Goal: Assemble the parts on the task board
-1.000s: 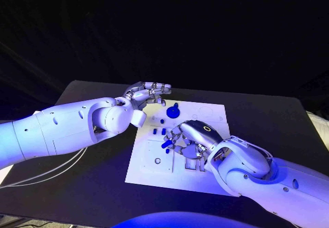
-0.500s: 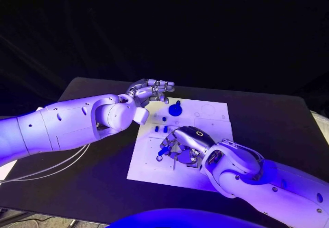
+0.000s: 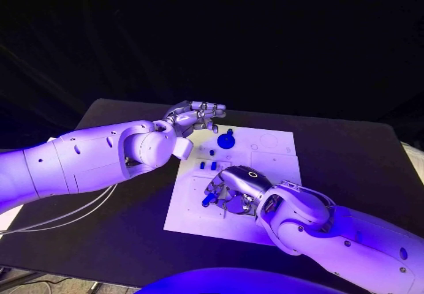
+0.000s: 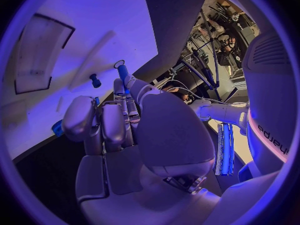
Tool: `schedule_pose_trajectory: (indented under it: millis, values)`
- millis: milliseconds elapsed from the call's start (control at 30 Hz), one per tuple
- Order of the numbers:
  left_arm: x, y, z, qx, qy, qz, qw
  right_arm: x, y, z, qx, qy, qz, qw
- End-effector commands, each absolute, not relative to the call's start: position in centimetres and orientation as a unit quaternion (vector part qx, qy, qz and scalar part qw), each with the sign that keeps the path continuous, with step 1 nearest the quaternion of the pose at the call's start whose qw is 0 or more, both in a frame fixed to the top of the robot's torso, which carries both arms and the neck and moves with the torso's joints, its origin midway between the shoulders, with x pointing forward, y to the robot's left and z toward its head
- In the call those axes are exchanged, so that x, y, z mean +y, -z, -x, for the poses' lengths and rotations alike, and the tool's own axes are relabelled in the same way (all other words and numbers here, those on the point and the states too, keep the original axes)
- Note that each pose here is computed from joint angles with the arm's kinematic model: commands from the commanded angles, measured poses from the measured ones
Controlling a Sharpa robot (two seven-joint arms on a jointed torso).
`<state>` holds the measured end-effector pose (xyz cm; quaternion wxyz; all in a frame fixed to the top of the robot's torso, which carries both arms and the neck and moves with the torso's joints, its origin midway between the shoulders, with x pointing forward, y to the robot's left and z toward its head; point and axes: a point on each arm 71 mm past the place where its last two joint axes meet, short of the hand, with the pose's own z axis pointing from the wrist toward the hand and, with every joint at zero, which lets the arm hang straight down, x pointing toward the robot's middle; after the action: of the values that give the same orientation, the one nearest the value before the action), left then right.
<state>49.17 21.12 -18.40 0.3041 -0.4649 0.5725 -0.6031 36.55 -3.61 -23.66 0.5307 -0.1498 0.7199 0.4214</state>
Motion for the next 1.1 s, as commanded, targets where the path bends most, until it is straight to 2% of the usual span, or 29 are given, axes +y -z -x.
schedule_pose_trajectory:
  millis: [33, 733, 1100]
  values:
    - [20.86, 18.3, -49.12, 0.573, 0.61, 0.458, 0.298, -3.42, 23.88, -36.44, 0.722, -0.413, 0.165, 0.53]
    - [20.91, 18.3, -49.11, 0.573, 0.61, 0.459, 0.298, -2.86, 24.56, -36.35, 0.726, -0.382, 0.195, 0.538]
    - [20.95, 18.3, -49.11, 0.573, 0.61, 0.459, 0.299, -2.68, 24.81, -36.28, 0.724, -0.387, 0.192, 0.537]
